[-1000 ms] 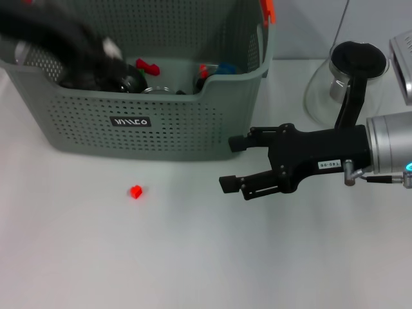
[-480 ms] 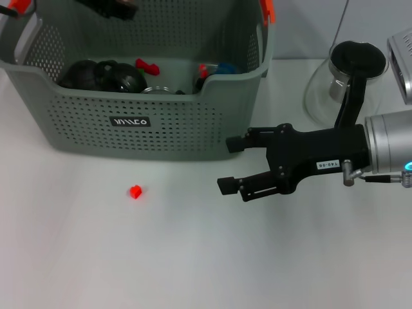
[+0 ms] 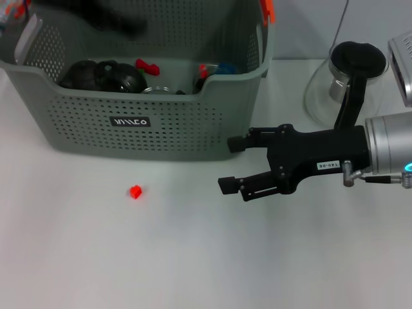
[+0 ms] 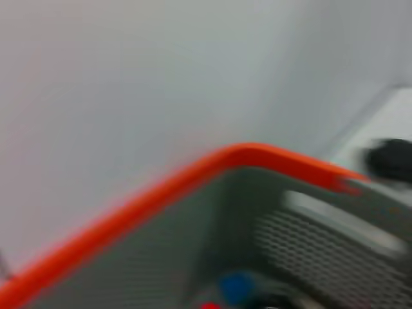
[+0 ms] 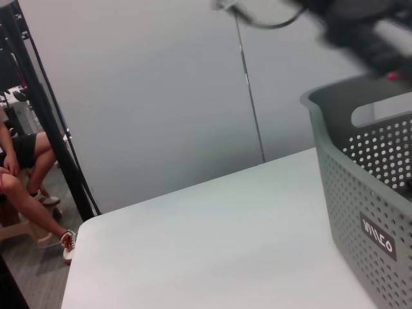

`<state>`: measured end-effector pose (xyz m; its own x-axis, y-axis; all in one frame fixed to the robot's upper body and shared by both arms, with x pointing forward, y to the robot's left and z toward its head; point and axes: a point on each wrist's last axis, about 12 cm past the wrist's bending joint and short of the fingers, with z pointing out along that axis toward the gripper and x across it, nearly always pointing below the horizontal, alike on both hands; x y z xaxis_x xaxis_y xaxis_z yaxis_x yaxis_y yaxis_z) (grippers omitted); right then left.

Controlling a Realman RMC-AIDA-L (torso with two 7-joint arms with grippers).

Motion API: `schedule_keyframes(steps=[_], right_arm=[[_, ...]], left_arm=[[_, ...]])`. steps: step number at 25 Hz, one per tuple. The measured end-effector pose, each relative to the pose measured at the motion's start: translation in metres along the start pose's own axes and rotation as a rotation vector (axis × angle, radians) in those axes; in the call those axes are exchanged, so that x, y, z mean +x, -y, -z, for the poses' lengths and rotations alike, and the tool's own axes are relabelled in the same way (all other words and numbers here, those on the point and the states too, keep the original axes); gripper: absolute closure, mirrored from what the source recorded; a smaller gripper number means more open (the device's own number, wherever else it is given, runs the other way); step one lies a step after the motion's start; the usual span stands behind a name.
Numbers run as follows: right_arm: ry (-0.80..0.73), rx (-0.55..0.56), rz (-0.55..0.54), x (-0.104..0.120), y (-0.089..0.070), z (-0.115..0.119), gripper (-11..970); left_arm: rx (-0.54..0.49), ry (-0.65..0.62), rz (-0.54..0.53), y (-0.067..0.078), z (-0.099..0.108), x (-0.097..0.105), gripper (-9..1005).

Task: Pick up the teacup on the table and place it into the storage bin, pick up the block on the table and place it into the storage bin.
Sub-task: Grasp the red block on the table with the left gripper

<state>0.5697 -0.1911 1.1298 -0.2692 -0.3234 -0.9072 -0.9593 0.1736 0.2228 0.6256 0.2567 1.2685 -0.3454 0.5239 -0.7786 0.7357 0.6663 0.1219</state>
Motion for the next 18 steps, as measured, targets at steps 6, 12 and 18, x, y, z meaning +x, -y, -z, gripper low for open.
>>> schedule_keyframes(steps=[6, 12, 18], right_arm=[[0.002, 0.01, -0.004, 0.001, 0.001, 0.0, 35], [0.001, 0.013, -0.016, 0.002, 0.001, 0.001, 35], [0.007, 0.019, -0.021, 0.002, 0.002, 0.002, 35]], left_arm=[[0.365, 0.079, -0.149, 0.052, 0.034, 0.04, 78], [0.402, -0.084, -0.145, 0.073, 0.021, 0.075, 66], [0.308, -0.311, -0.103, 0.082, -0.025, 0.086, 88]])
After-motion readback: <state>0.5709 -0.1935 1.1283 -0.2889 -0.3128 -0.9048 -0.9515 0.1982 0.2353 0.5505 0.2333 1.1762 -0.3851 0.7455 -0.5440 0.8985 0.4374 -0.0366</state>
